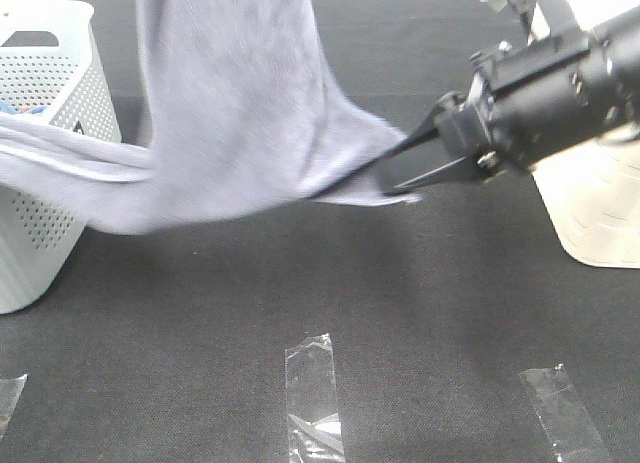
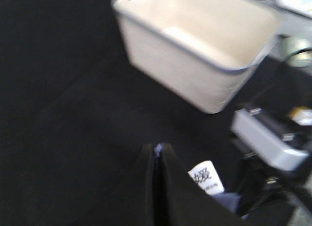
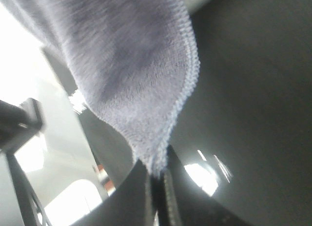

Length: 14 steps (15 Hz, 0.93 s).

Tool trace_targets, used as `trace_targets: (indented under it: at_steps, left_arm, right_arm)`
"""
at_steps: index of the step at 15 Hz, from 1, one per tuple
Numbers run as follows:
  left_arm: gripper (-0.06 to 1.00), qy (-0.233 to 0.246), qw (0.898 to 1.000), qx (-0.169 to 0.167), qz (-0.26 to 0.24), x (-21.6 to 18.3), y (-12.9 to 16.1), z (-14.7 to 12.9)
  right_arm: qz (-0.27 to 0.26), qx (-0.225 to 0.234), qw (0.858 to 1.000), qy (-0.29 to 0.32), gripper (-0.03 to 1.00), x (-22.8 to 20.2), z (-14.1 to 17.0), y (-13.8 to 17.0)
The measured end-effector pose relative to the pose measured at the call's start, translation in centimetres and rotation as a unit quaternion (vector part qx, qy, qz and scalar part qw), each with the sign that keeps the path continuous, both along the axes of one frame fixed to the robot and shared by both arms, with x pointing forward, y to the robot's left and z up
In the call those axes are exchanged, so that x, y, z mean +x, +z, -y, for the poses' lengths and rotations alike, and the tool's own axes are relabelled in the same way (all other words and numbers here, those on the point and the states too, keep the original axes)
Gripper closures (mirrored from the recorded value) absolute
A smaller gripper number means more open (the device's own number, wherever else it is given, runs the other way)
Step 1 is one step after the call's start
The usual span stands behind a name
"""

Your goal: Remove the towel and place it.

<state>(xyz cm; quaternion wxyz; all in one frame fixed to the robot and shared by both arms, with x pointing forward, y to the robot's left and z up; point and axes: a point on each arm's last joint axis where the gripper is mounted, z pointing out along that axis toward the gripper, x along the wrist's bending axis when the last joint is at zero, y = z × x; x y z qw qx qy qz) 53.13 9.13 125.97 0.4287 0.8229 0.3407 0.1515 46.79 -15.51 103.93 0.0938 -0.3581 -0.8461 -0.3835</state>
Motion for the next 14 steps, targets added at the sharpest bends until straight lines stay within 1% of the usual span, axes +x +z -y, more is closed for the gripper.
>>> trace_targets:
  at_steps: [1, 2, 3, 5, 6, 7, 8, 9, 10, 11, 12, 13, 14]
  left_arm:
    - [0.94, 0.031, 0.999, 0.019, -0.016, 1.0, -1.1, 0.1]
    - [0.94, 0.061, 0.996, 0.045, -0.039, 2.5, -2.9, 0.3]
    - [0.94, 0.078, 0.993, 0.065, -0.059, 3.6, -4.5, 0.7]
    - [0.94, 0.105, 0.986, 0.096, -0.09, 6.0, -7.9, 1.7]
    - [0.94, 0.114, 0.983, 0.103, -0.096, 7.2, -9.6, 2.3]
    - [0.94, 0.118, 0.984, 0.098, -0.087, 8.5, -10.9, 2.8]
    - [0.94, 0.12, 0.987, 0.085, -0.071, 9.7, -11.9, 3.4]
    - [0.94, 0.127, 0.99, 0.054, -0.033, 11.6, -13.1, 4.0]
    - [0.94, 0.136, 0.99, 0.024, 0.006, 12.8, -13.1, 4.1]
    - [0.94, 0.141, 0.989, -0.004, 0.05, 13.8, -12.6, 3.9]
    - [0.94, 0.15, 0.982, -0.038, 0.106, 14.7, -11.6, 3.4]
    - [0.94, 0.16, 0.973, -0.069, 0.152, 15.5, -10.6, 2.7]
    - [0.94, 0.168, 0.957, -0.104, 0.213, 16.2, -9.1, 1.7]
  right_arm:
    - [-0.013, -0.038, 0.999, -0.028, 0.97, 0.5, 0.4, 0.6]
    - [-0.014, -0.074, 0.995, -0.062, 0.97, 1.2, 0.9, 1.4]
    - [-0.006, -0.108, 0.99, -0.092, 0.97, 1.8, 1.5, 2.2]
    - [0.032, -0.152, 0.976, -0.149, 0.97, 3.2, 2.3, 4.6]
    - [0.052, -0.17, 0.967, -0.183, 0.97, 3.8, 2.8, 5.9]
    - [0.081, -0.192, 0.954, -0.215, 0.97, 4.7, 3.4, 7.2]
    - [0.108, -0.214, 0.939, -0.246, 0.97, 5.7, 3.9, 8.3]
    - [0.143, -0.242, 0.916, -0.286, 0.97, 7.3, 4.5, 9.6]
    - [0.172, -0.256, 0.901, -0.305, 0.97, 8.6, 4.7, 10.2]
    - [0.219, -0.262, 0.886, -0.315, 0.97, 10.0, 4.7, 11.0]
    - [0.265, -0.253, 0.873, -0.322, 0.97, 11.4, 4.5, 12.1]
    - [0.317, -0.239, 0.86, -0.322, 0.97, 12.7, 4.1, 13.2]
    - [0.38, -0.215, 0.841, -0.32, 0.97, 13.8, 3.7, 15.0]
